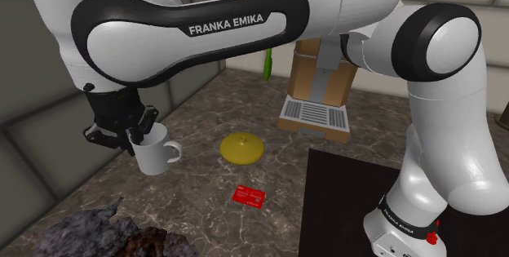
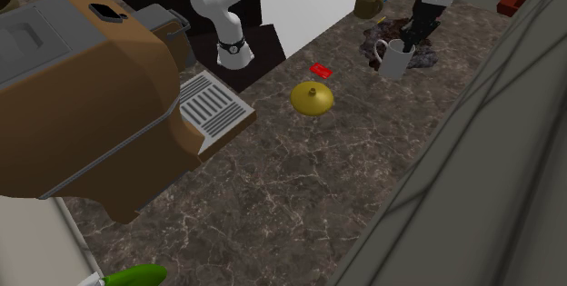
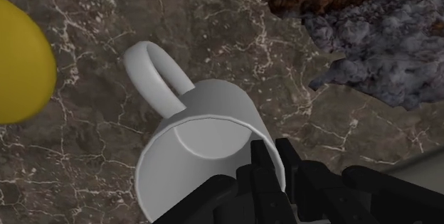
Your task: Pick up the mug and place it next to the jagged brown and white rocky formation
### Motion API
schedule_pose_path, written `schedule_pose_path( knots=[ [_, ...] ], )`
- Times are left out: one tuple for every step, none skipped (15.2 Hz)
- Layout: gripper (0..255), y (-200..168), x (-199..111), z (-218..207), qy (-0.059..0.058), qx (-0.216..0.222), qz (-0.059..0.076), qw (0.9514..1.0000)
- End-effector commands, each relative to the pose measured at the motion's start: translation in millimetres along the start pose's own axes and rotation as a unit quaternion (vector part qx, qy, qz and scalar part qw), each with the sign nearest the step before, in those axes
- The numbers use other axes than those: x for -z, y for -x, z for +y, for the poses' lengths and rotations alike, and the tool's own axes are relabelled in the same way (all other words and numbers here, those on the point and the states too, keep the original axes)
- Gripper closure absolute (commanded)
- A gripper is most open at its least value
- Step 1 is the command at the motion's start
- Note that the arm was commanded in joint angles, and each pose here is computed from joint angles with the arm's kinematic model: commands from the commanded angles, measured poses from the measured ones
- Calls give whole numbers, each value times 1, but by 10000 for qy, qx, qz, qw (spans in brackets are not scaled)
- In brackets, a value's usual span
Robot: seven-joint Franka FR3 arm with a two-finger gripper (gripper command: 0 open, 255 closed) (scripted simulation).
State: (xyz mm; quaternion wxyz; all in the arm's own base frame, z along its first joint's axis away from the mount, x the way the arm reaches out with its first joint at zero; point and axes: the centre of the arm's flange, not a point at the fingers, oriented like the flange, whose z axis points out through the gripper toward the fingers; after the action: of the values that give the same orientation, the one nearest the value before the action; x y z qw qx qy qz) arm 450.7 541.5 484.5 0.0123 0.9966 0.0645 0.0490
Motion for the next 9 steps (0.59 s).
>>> schedule_pose_path(
  knots=[
    [255,1,-11,0,-3,0,2,10000],
    [255,1,-16,0,-3,0,2,10000],
    [255,2,-21,0,-3,0,2,10000],
    [255,2,-26,0,-3,0,2,10000],
    [255,3,-32,-1,-3,0,2,10000],
    [255,3,-37,-1,-3,0,2,10000],
    [255,4,-42,-1,-3,0,2,10000],
    [255,4,-47,-1,-3,0,2,10000],
    [255,5,-53,-1,-3,0,2,10000]
  ],
)
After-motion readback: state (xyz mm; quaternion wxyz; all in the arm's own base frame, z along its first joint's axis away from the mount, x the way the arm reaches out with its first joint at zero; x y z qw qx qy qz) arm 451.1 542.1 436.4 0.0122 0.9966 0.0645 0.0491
